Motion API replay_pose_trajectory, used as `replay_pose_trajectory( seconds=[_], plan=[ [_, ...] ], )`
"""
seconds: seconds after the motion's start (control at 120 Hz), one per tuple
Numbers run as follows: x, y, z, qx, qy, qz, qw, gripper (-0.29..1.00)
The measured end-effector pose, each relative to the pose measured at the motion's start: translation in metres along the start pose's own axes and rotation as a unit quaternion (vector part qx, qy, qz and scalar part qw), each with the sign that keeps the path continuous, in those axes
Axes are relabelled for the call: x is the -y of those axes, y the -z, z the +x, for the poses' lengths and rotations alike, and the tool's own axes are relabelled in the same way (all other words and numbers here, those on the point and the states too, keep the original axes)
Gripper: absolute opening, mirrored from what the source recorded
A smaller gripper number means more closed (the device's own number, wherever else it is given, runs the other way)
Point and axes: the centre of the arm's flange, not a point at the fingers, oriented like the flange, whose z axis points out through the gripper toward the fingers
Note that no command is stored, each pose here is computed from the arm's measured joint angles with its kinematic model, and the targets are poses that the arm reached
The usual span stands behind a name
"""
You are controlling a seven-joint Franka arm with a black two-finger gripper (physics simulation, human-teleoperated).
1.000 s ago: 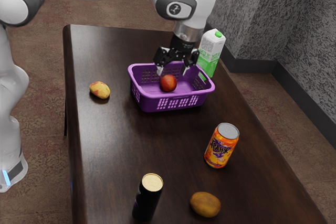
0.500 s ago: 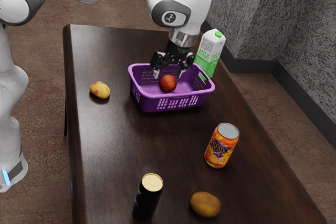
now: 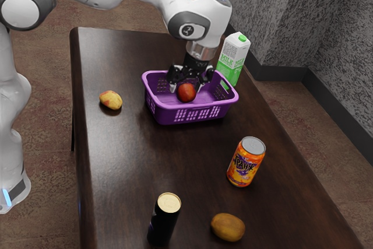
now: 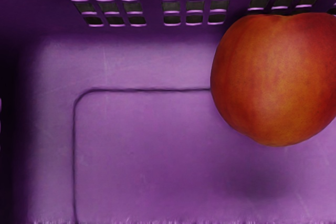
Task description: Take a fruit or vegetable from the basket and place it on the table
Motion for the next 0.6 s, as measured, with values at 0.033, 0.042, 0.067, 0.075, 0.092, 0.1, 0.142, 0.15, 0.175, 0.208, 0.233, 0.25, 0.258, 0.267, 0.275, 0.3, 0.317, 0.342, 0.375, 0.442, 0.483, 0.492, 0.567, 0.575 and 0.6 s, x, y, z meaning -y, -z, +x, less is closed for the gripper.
replay_pose_trajectory(
  seconds=[0.033, 0.042, 0.067, 0.075, 0.092, 0.1, 0.142, 0.15, 0.175, 0.208, 0.233, 0.25, 0.258, 0.267, 0.275, 0.3, 0.317, 0.342, 0.375, 0.442, 0.483, 0.492, 0.567, 0.575, 0.6],
  plan=[
    [0.000, -0.002, 0.000, 0.000, -0.001, 0.000, 1.000, 0.70],
    [0.000, -0.002, 0.000, 0.000, -0.001, 0.000, 1.000, 0.70],
    [0.000, -0.002, 0.000, 0.001, -0.002, 0.000, 1.000, 0.70],
    [0.000, -0.002, 0.000, 0.001, -0.002, 0.000, 1.000, 0.70],
    [0.000, -0.002, 0.000, 0.001, -0.002, 0.000, 1.000, 0.70],
    [0.000, -0.002, 0.000, 0.001, -0.002, -0.001, 1.000, 0.70],
    [0.000, -0.003, 0.002, 0.001, -0.002, -0.001, 1.000, 0.70],
    [0.000, -0.003, 0.002, 0.001, -0.001, -0.001, 1.000, 0.70],
    [0.000, -0.003, 0.004, 0.001, -0.001, -0.001, 1.000, 0.70],
    [0.000, -0.004, 0.006, 0.001, 0.001, -0.001, 1.000, 0.70],
    [0.001, -0.007, 0.008, 0.002, 0.002, 0.001, 1.000, 0.70],
    [0.001, -0.008, 0.010, 0.002, 0.003, 0.003, 1.000, 0.70],
    [0.001, -0.009, 0.010, 0.002, 0.004, 0.003, 1.000, 0.70],
    [0.001, -0.010, 0.011, 0.002, 0.004, 0.004, 1.000, 0.70],
    [0.002, -0.010, 0.012, 0.002, 0.005, 0.004, 1.000, 0.70],
    [0.002, -0.012, 0.015, 0.002, 0.007, 0.006, 1.000, 0.70],
    [0.002, -0.013, 0.017, 0.002, 0.008, 0.007, 1.000, 0.70],
    [0.002, -0.015, 0.019, 0.003, 0.011, 0.008, 1.000, 0.70],
    [0.003, -0.017, 0.023, 0.003, 0.014, 0.009, 1.000, 0.70],
    [0.003, -0.019, 0.031, 0.003, 0.020, 0.009, 1.000, 0.70],
    [0.003, -0.020, 0.036, 0.003, 0.024, 0.009, 1.000, 0.70],
    [0.003, -0.020, 0.037, 0.003, 0.025, 0.009, 1.000, 0.70],
    [0.002, -0.021, 0.043, 0.004, 0.030, 0.008, 1.000, 0.70],
    [0.002, -0.021, 0.043, 0.004, 0.030, 0.007, 1.000, 0.70],
    [0.002, -0.021, 0.045, 0.004, 0.031, 0.007, 0.999, 0.70]
  ],
)
